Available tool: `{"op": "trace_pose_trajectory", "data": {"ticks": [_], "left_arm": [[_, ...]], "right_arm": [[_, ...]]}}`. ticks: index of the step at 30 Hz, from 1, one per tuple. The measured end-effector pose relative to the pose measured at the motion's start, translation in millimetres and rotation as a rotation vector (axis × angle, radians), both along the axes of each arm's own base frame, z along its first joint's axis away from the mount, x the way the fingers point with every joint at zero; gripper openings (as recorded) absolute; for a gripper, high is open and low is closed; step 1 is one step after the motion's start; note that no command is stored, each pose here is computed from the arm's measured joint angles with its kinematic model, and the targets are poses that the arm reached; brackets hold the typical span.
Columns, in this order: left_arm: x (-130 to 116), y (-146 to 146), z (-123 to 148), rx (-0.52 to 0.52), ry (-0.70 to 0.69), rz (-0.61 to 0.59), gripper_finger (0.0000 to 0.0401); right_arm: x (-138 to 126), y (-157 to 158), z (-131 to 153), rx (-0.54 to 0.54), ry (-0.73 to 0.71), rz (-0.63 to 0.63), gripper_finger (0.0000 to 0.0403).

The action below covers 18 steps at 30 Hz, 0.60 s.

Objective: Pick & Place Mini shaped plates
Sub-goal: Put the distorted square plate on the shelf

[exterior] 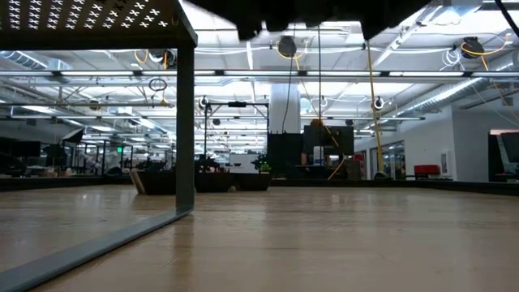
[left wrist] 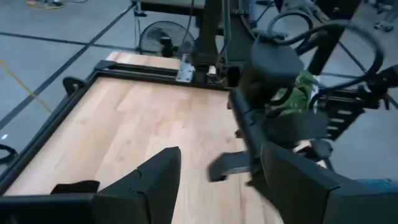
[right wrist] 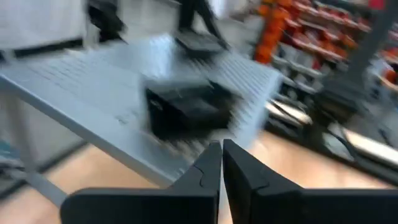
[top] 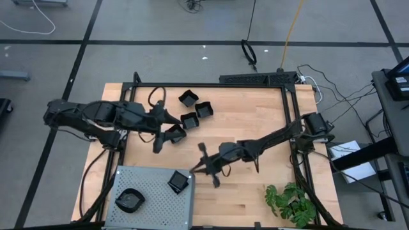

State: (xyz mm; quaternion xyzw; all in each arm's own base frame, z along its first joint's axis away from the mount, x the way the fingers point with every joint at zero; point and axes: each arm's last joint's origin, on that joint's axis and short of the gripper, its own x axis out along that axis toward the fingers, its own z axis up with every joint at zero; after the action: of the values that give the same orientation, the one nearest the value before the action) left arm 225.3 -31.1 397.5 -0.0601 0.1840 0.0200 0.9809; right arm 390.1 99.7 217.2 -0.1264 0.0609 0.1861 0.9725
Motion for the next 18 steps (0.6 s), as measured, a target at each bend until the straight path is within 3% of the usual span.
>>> {"op": "trace_pose_trajectory", "data": {"ticks": [10, 18], "left_arm": [[-14.8, 2.2, 10.2, -0.003, -0.051, -0.004, 0.0212], [-13.6, 2.0, 8.4, 0.003, -0.037, -0.005, 0.0223]], "right_arm": [[16.7, 31.5, 5.0, -0.001, -0.005, 0.086, 0.0], [14.8, 32.4, 3.9, -0.032, 0.027, 0.072, 0.0]]}}
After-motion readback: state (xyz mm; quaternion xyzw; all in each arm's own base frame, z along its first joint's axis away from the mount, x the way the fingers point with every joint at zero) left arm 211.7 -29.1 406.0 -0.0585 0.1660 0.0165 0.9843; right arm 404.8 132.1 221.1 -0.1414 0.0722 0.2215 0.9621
